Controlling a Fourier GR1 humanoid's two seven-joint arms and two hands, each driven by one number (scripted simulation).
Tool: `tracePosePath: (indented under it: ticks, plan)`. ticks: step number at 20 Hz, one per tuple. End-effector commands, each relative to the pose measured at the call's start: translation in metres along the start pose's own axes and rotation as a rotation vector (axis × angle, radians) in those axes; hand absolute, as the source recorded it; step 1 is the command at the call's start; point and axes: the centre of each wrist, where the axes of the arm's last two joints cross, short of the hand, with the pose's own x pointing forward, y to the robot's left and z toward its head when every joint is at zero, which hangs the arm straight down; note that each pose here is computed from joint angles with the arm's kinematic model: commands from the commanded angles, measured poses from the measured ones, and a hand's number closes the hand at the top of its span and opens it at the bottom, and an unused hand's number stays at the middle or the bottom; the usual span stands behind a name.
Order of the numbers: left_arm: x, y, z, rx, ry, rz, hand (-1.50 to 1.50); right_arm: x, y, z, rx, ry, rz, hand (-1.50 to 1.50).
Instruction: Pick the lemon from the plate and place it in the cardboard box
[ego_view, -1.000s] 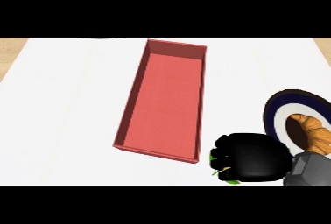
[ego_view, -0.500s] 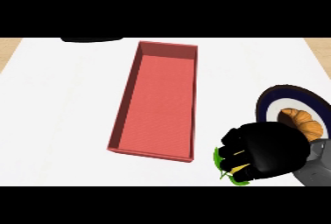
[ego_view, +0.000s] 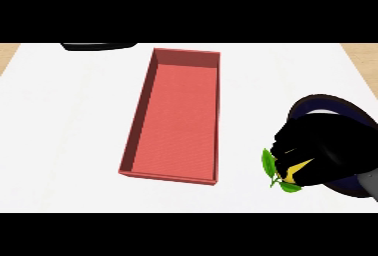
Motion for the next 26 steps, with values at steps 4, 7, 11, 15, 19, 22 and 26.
tracePosePath:
  ticks: [4,7,11,15,19,22,26]
  plan:
    - [0.098,0.007,-0.039,0.068,-0.567,0.006,0.0,-0.009,-0.036,0.004,-0.057,0.026,-0.041,1.5]
    - [0.097,0.001,-0.04,0.05,-0.569,0.003,0.0,-0.013,-0.039,-0.002,-0.085,0.042,-0.074,1.5]
    - [0.099,0.002,-0.044,0.055,-0.56,-0.004,0.0,-0.018,-0.052,-0.012,-0.091,0.054,-0.089,1.5]
    - [0.103,0.001,-0.044,0.049,-0.582,-0.005,0.0,-0.023,-0.053,-0.021,-0.098,0.057,-0.132,1.5]
    - [0.104,0.001,-0.046,0.044,-0.571,-0.016,0.0,-0.026,-0.065,-0.035,-0.092,0.083,-0.13,1.5]
    - [0.104,-0.002,-0.045,0.044,-0.575,0.0,0.0,-0.032,-0.073,-0.045,-0.121,0.115,-0.094,1.5]
    - [0.107,0.001,-0.047,0.033,-0.575,-0.022,0.0,-0.036,-0.071,-0.066,-0.091,0.114,-0.065,1.5]
